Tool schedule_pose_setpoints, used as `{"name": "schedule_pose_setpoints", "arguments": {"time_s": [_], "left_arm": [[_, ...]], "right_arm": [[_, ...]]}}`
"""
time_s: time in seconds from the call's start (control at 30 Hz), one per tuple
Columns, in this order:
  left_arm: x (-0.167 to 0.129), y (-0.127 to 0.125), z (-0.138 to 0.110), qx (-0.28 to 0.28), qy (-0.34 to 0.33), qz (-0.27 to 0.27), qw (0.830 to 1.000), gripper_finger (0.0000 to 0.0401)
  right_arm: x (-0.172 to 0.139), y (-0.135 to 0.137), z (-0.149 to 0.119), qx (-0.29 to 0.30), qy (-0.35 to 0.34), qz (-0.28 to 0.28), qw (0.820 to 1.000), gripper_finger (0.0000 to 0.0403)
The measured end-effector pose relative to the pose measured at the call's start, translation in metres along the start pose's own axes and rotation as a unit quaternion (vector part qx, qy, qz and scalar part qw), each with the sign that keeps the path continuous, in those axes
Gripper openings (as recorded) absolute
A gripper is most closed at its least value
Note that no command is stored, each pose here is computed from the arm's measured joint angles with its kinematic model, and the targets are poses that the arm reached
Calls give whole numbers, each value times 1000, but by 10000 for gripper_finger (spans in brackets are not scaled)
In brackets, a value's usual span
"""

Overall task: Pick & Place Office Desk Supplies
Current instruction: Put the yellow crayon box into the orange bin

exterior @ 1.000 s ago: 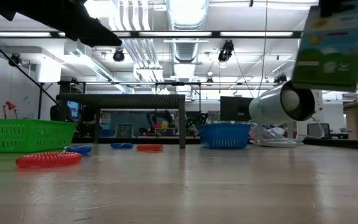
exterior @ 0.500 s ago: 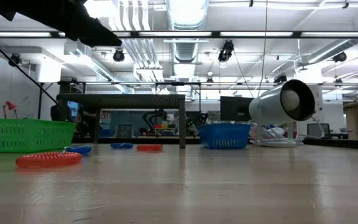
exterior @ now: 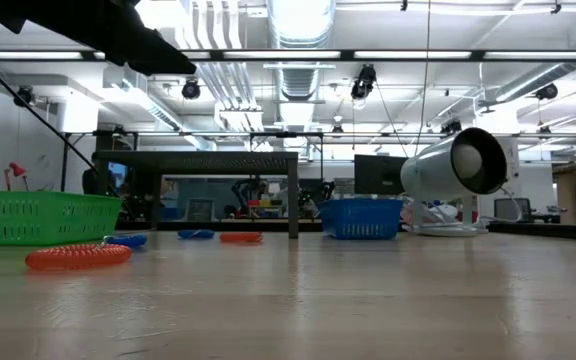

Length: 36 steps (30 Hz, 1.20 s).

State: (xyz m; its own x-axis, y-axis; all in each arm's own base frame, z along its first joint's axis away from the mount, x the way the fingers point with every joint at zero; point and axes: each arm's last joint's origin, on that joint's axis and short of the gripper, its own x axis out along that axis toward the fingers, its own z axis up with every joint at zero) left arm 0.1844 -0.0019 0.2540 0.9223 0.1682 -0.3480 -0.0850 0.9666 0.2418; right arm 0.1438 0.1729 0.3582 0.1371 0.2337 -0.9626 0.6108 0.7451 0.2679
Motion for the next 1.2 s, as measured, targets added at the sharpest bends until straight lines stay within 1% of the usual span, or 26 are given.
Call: {"name": "schedule_pose_setpoints", "arguments": {"time_s": [0.1, 0.3, 0.47, 0.6, 0.8, 1.07, 1.2], "left_arm": [[0, 0, 0, 0, 0, 0, 1000, 240], [0, 0, 0, 0, 0, 0, 1000, 241], [0, 0, 0, 0, 0, 0, 1000, 240], [0, 0, 0, 0, 0, 0, 1000, 240], [0, 0, 0, 0, 0, 0, 1000, 240], [0, 0, 0, 0, 0, 0, 1000, 241], [0, 0, 0, 0, 0, 0, 1000, 240]], "right_arm": [[3, 2, -8, 6, 16, -4, 1000, 8], [13, 11, -21, -33, 37, -9, 999, 8], [26, 18, -28, -45, 69, -34, 996, 8], [37, 23, -32, -73, 77, -54, 993, 8], [53, 28, -36, -96, 102, -83, 987, 8], [58, 25, -36, -109, 106, -92, 984, 8], [64, 22, -36, -111, 119, -100, 982, 8]]}}
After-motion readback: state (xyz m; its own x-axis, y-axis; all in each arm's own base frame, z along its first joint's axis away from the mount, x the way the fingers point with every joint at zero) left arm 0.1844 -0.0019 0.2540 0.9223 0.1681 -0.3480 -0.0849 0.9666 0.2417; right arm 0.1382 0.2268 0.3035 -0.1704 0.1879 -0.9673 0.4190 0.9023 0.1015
